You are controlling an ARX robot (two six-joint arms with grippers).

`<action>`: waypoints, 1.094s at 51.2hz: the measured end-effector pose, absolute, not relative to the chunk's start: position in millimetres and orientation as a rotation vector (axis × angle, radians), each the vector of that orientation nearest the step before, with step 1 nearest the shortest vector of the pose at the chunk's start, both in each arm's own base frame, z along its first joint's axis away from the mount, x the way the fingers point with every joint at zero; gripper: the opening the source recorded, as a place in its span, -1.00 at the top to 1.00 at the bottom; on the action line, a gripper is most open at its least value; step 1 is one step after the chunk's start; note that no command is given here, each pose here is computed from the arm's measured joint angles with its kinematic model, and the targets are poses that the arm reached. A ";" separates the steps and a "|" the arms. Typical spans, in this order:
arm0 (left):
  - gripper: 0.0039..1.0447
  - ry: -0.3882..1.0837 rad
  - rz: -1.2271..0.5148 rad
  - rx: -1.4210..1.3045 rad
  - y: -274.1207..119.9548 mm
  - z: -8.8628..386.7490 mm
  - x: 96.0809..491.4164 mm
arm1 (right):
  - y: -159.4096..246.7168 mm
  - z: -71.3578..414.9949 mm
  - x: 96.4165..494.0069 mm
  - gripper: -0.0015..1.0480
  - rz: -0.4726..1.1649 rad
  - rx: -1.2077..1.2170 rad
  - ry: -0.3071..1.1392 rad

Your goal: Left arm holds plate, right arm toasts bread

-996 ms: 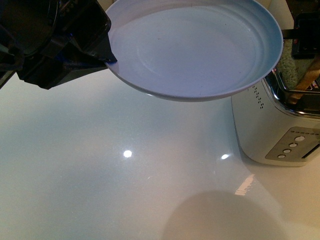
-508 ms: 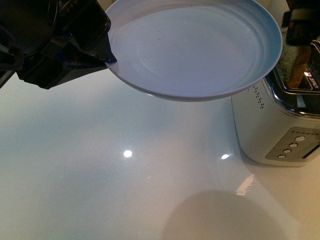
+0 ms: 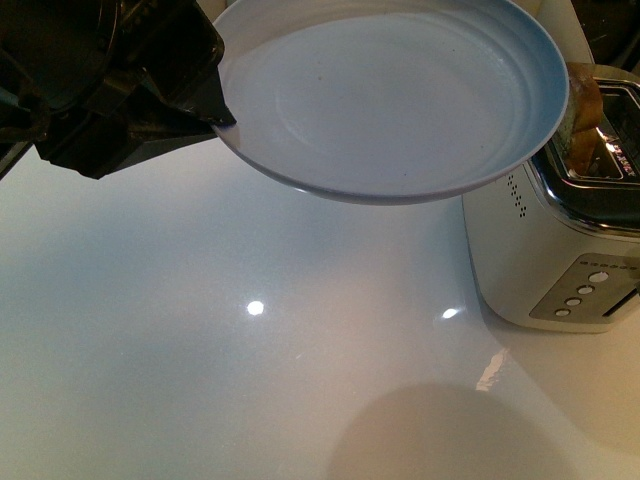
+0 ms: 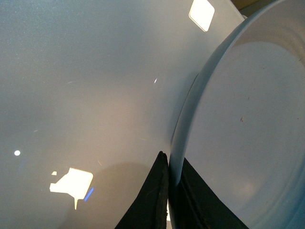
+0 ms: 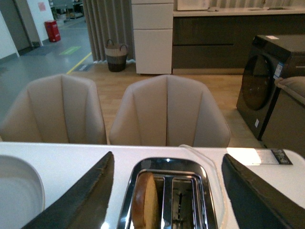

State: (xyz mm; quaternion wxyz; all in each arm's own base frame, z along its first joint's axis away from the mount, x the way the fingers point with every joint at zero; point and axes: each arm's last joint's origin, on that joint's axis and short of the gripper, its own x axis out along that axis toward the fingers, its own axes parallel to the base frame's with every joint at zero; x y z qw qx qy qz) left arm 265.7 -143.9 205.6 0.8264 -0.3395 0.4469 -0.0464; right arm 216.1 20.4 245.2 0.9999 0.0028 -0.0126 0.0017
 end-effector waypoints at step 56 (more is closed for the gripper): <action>0.95 0.948 -0.098 -0.721 -143.9 205.8 265.8 | 0.2 175.3 133.4 0.96 0.000 0.003 0.009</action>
